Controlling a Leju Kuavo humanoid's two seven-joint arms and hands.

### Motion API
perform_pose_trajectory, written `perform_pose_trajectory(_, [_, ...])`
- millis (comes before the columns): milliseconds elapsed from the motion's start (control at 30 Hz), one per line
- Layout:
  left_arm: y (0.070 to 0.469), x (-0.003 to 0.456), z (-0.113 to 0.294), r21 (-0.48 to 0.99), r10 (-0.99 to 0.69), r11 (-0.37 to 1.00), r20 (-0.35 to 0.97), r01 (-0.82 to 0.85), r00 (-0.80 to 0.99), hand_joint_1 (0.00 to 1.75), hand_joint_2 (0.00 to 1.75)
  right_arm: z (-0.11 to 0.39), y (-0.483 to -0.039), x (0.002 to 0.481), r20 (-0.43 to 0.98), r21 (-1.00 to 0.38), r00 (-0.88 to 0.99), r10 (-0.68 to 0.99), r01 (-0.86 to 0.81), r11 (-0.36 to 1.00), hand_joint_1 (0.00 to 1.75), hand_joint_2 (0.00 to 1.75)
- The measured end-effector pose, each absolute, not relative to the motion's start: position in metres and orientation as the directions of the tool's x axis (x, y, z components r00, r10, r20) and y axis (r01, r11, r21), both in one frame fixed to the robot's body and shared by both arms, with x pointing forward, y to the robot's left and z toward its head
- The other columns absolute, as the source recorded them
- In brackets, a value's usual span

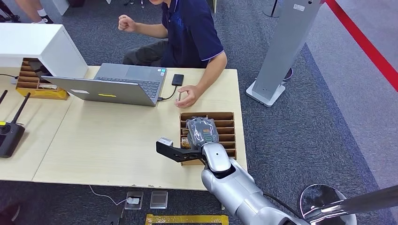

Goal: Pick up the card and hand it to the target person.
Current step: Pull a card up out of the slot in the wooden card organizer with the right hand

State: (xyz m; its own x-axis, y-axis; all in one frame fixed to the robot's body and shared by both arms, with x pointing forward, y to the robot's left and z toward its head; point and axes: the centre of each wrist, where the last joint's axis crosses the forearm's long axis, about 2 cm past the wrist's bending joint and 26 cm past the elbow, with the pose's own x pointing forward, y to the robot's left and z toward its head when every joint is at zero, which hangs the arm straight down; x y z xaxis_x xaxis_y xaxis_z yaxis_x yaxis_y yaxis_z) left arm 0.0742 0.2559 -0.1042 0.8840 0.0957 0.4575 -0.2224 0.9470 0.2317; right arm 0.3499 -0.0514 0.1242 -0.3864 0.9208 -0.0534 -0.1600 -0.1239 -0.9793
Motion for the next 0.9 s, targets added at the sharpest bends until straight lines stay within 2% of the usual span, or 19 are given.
perform_pose_trajectory(400, [0.255,0.074,-0.104,0.238,0.096,0.945,0.451,-0.223,0.887,0.0,0.0,0.128,-0.052,0.353,-0.007,-0.985,-0.381,0.925,-0.156,-0.071,1.34,1.75])
perform_pose_trajectory(900, [0.254,0.074,-0.104,0.242,0.108,0.941,0.446,-0.236,0.889,0.0,0.0,0.17,-0.054,0.371,0.131,-0.991,-0.388,0.912,-0.034,0.128,1.4,1.75])
